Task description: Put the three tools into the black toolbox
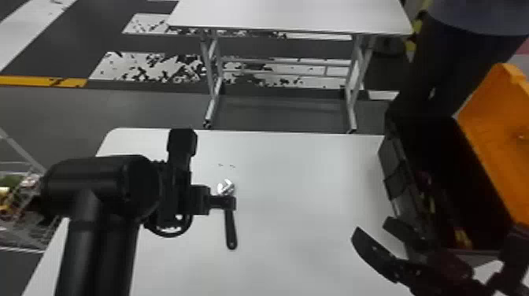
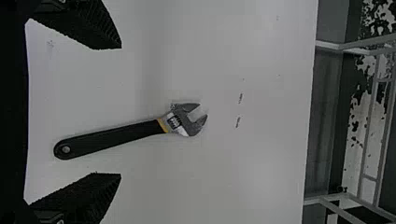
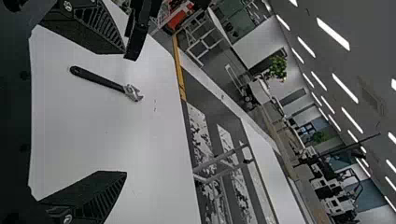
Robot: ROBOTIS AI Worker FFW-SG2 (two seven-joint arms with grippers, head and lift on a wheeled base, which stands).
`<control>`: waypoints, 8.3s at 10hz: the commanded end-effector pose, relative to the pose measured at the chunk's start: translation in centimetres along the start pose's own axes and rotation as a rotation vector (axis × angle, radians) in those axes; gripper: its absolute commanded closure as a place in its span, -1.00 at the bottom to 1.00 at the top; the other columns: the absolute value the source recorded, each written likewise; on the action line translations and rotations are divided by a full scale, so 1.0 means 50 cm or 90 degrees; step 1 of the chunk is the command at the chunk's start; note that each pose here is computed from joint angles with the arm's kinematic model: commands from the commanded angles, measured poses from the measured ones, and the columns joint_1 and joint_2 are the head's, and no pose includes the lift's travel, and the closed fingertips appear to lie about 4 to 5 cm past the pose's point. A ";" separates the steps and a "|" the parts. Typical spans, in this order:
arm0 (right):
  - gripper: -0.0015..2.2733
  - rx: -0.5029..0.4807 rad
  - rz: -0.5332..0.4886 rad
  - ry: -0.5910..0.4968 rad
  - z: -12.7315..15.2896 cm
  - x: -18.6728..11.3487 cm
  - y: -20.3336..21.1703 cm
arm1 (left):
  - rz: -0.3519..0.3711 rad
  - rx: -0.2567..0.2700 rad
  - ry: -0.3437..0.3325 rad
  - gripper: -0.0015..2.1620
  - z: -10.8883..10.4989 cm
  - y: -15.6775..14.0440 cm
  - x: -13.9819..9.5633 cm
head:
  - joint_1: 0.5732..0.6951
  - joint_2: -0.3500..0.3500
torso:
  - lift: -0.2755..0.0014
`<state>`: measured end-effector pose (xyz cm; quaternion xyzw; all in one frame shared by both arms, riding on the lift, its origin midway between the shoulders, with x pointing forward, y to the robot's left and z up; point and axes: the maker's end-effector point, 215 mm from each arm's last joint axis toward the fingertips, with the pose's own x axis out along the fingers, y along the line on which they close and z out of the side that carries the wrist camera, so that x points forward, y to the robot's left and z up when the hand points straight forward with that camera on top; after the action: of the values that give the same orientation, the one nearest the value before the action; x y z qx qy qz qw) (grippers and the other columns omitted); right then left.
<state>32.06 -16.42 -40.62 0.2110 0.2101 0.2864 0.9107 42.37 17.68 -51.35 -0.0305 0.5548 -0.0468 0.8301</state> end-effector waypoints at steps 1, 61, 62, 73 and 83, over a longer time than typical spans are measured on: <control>-0.93 0.001 0.003 0.001 -0.002 -0.001 0.003 | -0.032 -0.016 0.027 -0.98 -0.026 -0.018 0.019 | 1.00 0.06 | 0.62; -0.93 0.017 0.067 0.029 -0.026 0.091 0.071 | -0.463 -0.013 -0.032 0.26 -0.150 -0.322 -0.217 | 1.00 -0.37 | 0.62; -0.93 0.019 0.063 0.036 -0.017 0.091 0.063 | -0.507 -0.033 -0.026 0.26 -0.163 -0.316 -0.227 | 1.00 -0.41 | 0.62; -0.93 0.087 0.089 0.236 -0.040 0.088 0.138 | -0.671 -0.066 0.026 0.26 -0.228 -0.339 -0.265 | 1.00 -0.36 | 0.62; 0.66 0.010 0.108 0.252 -0.042 0.160 0.194 | -0.678 -0.040 0.035 0.26 -0.240 -0.371 -0.273 | 1.00 -0.19 | 0.62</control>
<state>32.71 -3.86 -39.58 0.1765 0.3707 0.3949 0.8219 25.32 0.76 -41.47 -0.3312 0.4849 -0.4456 0.6758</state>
